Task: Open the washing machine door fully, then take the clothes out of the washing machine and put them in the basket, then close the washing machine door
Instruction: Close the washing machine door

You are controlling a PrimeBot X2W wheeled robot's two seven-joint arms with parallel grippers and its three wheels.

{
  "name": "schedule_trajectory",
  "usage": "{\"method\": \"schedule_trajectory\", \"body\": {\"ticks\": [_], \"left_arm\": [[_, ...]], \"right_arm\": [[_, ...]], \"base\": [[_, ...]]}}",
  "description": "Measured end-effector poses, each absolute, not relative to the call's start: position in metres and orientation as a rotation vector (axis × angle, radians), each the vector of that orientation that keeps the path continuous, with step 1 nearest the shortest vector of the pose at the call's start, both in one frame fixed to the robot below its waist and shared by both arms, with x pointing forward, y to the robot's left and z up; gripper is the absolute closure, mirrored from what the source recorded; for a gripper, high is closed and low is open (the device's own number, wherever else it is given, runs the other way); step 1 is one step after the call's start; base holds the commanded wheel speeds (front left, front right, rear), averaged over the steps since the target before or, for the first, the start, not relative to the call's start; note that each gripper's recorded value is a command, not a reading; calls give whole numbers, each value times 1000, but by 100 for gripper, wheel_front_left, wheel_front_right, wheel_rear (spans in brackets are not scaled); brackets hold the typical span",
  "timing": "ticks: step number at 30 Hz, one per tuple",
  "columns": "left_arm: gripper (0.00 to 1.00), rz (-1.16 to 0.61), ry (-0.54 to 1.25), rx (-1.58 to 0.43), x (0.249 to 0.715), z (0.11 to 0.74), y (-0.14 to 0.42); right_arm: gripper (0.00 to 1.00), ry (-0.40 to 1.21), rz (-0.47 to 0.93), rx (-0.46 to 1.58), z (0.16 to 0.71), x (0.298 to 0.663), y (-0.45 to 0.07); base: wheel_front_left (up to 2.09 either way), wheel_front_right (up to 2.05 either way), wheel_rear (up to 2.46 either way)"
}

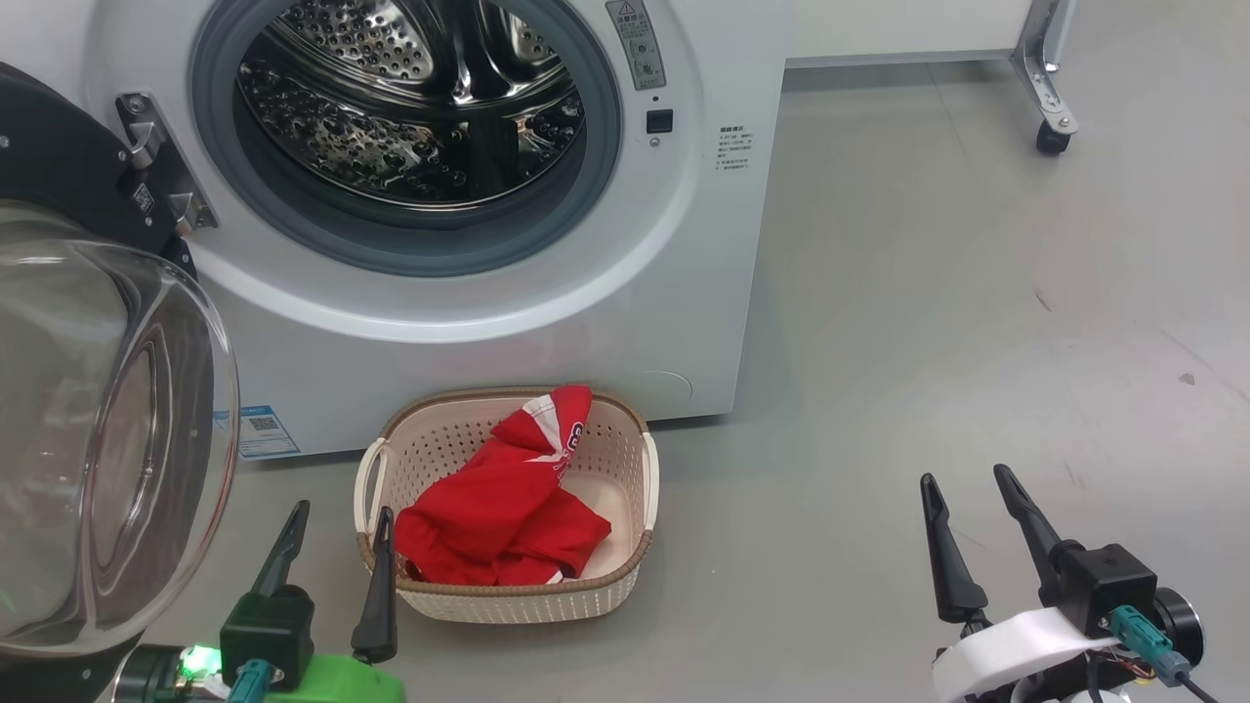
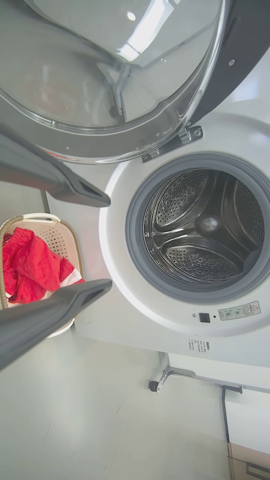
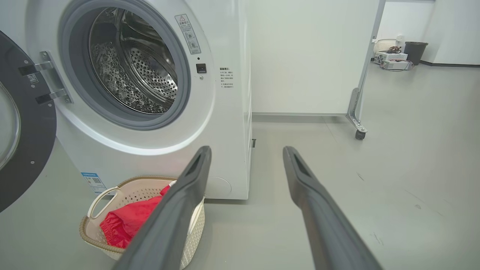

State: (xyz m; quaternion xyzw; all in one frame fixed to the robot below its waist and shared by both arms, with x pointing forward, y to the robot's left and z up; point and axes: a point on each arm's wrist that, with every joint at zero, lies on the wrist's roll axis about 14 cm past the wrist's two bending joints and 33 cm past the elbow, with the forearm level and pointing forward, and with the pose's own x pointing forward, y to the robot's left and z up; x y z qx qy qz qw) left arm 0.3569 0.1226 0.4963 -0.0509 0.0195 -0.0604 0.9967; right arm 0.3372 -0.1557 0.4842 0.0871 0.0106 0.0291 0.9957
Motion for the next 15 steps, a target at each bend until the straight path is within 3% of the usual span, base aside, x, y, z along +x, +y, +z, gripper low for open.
{"method": "schedule_trajectory", "body": {"ticks": [15], "left_arm": [[0, -125, 26, -102, 357, 501, 121]], "right_arm": [[0, 14, 50, 171, 486, 336, -158]], "base": [[-2, 2, 0]]}}
